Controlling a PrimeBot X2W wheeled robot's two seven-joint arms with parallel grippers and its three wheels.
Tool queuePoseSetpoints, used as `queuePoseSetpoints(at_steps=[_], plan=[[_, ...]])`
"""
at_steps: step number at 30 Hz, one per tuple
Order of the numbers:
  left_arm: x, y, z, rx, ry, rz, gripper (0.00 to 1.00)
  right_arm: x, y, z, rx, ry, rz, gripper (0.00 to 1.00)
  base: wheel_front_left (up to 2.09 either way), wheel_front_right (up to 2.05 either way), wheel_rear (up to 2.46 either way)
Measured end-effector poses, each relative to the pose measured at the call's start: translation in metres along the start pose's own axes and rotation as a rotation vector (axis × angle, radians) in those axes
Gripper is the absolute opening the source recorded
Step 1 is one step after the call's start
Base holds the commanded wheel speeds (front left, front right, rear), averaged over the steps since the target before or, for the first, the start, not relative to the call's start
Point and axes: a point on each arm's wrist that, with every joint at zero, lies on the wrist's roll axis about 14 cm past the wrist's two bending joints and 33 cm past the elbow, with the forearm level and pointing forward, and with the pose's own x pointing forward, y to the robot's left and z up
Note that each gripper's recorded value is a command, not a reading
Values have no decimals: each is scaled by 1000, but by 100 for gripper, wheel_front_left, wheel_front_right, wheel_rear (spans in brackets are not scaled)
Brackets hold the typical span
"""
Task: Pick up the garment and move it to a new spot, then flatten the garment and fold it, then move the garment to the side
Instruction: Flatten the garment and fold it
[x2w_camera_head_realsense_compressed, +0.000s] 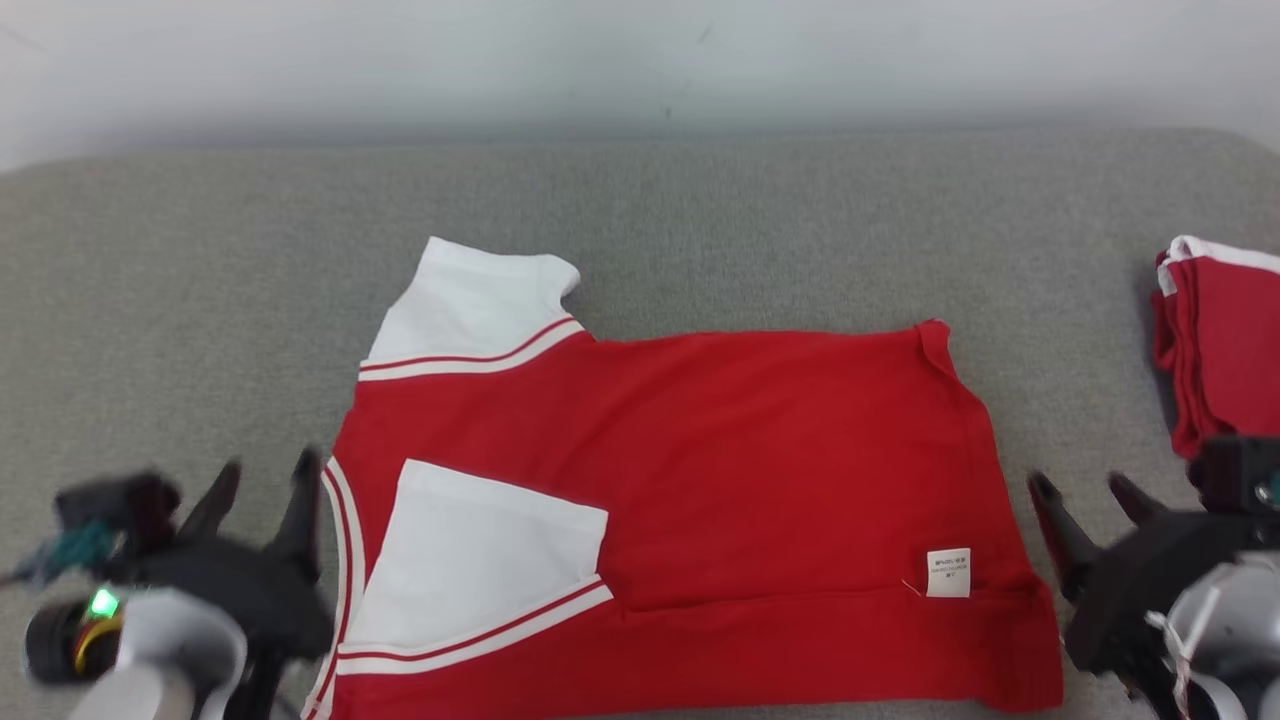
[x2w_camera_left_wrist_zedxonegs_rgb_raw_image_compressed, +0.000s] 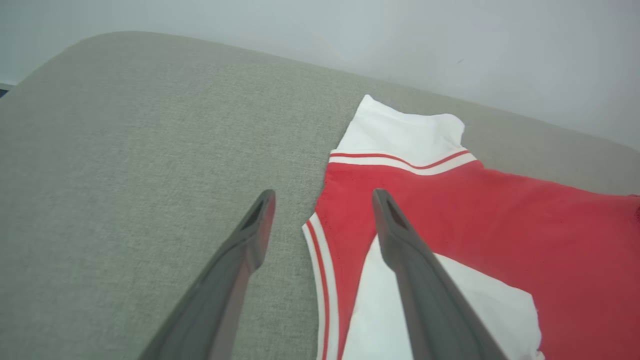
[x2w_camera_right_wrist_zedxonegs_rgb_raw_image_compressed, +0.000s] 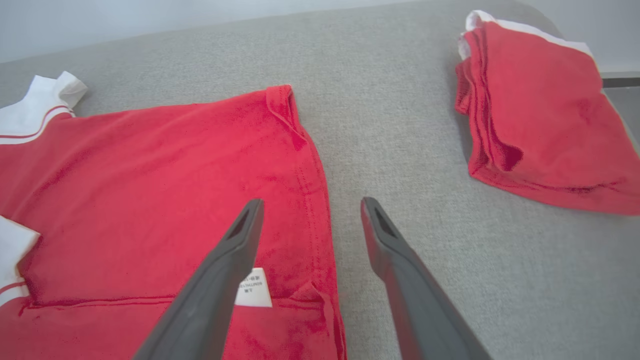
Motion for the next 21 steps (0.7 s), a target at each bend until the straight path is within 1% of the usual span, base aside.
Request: queuePoseSetpoints(at_steps=[4, 5, 7, 11, 15, 19, 21], plan=[[39, -30, 12, 26, 19, -82, 100, 19, 26, 11, -33, -11, 72, 100, 0, 0, 0], [49, -33, 13, 44, 34, -91, 100, 24, 34, 10, -39, -5, 94, 100, 0, 0, 0], [71, -33, 16, 121, 64, -85, 100, 34, 46, 11, -57, 2, 128, 100, 0, 0, 0], [112, -43, 18, 190, 107, -101, 100, 51, 57, 14, -91, -1, 149, 100, 0, 0, 0], [148, -44, 15, 243, 155, -83, 100, 65, 53, 17, -103, -7, 133, 100, 0, 0, 0], [179, -51, 13, 264, 176, -69, 100, 74, 37, 10, -95, 13, 89, 100, 0, 0, 0], [193, -50, 11, 293, 184, -56, 100, 79, 29, 5, -89, 23, 70, 100, 0, 0, 0]])
